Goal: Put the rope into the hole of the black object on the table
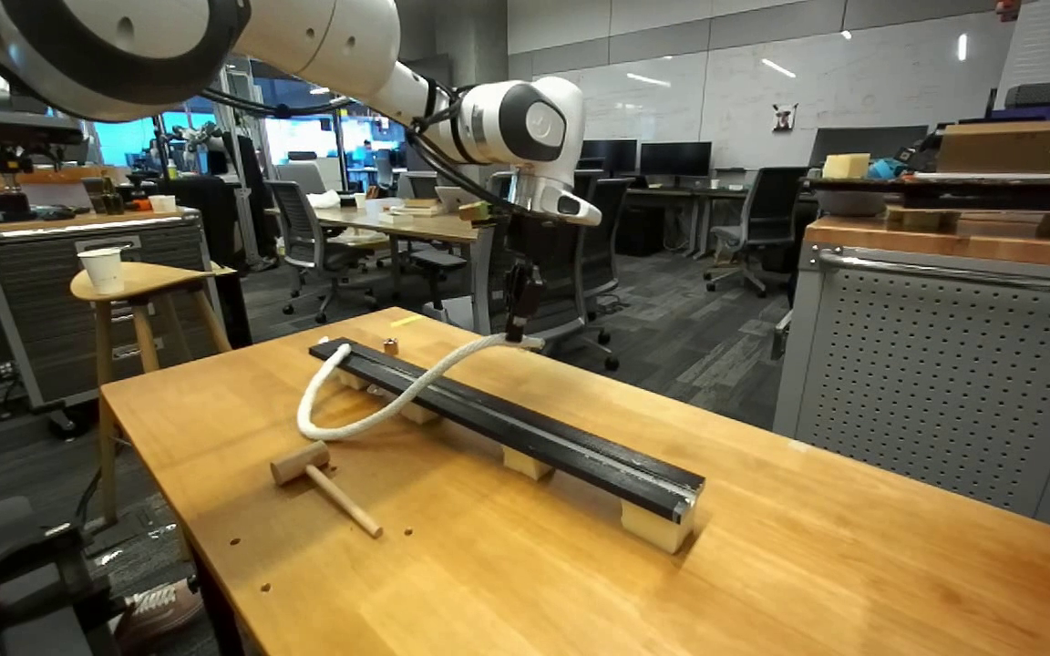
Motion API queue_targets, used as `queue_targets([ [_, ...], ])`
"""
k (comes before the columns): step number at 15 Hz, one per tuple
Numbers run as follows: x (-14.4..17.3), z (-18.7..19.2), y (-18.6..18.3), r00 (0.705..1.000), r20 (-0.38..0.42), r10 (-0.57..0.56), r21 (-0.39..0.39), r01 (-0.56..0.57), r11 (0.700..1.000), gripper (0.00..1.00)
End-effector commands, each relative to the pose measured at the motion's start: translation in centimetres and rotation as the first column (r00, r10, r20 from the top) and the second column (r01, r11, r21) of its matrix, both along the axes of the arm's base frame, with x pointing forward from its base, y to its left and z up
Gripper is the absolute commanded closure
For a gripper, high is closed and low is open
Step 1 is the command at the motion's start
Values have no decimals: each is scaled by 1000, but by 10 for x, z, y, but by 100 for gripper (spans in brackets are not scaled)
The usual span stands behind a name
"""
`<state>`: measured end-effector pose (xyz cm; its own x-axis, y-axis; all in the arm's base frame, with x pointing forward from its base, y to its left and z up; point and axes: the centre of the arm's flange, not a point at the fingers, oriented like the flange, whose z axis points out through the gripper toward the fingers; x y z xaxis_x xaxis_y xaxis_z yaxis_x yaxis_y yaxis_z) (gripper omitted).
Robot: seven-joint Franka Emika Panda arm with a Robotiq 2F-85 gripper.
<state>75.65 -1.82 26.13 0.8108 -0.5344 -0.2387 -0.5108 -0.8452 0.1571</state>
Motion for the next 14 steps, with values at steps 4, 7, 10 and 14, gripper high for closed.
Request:
queue_targets([
  [4,-31,65,-59,968,60,-244,-39,246,968,98],
  [7,-44,85,-80,944,83,-318,-55,323,945,98],
  [10,-61,97,-97,917,88,-390,-83,397,914,98],
  [14,-89,95,-119,873,81,-480,-133,487,863,98],
])
